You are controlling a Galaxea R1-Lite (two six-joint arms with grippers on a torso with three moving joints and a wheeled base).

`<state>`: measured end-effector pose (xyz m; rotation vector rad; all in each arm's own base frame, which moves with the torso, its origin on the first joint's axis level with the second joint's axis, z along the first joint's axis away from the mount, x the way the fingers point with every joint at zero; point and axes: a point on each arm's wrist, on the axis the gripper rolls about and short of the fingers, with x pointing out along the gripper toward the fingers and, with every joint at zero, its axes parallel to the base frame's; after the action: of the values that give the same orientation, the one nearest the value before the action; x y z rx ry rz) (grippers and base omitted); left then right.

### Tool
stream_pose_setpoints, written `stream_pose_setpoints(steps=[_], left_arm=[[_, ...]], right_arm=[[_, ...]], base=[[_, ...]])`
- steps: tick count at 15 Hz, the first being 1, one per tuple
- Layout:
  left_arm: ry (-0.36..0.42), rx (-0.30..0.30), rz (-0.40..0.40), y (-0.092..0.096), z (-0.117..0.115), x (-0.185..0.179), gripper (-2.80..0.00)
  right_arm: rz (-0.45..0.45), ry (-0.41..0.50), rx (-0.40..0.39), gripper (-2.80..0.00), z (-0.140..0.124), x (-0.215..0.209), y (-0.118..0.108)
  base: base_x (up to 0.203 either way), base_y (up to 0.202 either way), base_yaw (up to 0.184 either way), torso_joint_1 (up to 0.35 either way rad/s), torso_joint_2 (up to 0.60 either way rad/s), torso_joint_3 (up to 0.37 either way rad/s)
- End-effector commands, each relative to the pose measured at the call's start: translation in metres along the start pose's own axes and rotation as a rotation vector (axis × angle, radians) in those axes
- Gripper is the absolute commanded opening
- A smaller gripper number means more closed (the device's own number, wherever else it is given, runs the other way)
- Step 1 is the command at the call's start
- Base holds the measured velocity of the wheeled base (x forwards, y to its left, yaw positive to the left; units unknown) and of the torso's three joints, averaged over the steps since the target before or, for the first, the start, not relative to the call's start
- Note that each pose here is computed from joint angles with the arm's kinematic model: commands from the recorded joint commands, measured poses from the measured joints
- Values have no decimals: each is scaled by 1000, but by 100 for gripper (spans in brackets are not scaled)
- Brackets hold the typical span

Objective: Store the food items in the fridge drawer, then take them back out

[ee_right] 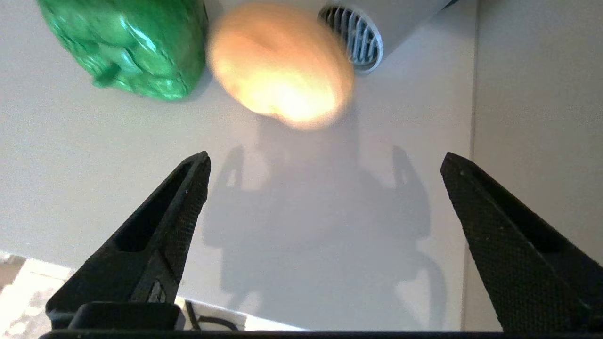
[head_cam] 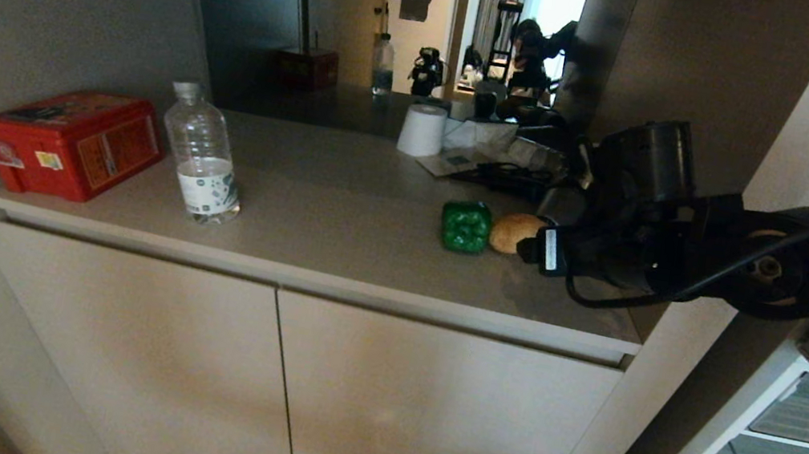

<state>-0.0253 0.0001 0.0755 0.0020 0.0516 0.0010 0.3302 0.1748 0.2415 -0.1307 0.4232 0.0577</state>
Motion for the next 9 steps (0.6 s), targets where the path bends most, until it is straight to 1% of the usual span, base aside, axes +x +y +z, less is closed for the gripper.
stream_pose_setpoints(steps=[1,6,9], left_arm=[[1,0,0,0,0,0,-280],[1,0,0,0,0,0,-280],[1,0,0,0,0,0,-280]], right_arm=[[1,-16,8,0,4,-6,-3],[8,-17,5,0,-1,27,13],[31,-21,1,0,-5,48,23]], base=[[0,0,0,0,0,0],[0,0,0,0,0,0],[0,0,0,0,0,0]])
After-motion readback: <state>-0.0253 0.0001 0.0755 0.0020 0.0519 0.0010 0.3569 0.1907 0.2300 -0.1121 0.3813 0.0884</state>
